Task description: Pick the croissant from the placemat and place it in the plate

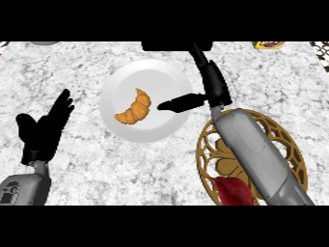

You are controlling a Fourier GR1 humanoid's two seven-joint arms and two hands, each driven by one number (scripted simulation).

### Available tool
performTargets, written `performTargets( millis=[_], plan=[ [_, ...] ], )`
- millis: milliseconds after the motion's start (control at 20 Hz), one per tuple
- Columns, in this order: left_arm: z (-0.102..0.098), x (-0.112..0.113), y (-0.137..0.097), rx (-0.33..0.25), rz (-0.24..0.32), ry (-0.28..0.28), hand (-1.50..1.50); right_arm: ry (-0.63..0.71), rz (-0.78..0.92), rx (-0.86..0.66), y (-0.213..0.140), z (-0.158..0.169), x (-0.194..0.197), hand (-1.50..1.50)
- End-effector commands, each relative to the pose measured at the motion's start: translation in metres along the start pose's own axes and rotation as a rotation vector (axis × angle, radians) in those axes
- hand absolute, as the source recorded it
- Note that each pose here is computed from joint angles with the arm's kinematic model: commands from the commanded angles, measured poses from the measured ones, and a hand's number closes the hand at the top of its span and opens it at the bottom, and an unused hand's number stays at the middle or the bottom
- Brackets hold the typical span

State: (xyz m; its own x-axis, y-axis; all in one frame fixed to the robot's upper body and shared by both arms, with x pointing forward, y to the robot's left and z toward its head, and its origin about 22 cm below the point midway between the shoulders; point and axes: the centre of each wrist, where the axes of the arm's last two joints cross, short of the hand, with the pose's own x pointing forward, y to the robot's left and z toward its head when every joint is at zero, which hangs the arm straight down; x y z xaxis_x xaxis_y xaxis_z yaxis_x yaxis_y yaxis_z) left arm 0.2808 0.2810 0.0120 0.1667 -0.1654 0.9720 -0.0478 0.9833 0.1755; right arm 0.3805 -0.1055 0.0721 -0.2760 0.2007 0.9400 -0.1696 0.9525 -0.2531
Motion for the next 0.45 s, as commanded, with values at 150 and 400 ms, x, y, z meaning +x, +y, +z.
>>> performTargets(
  millis=[150,400],
  plan=[
    [0.001,0.015,-0.006,-0.008,0.01,0.001,0.0,0.02,0.053,-0.007,-0.038,0.005,-0.01,-1.5],
    [-0.003,0.005,0.0,-0.012,0.006,0.002,0.0,0.06,0.081,-0.007,-0.045,0.007,-0.034,-1.5]
  ],
)
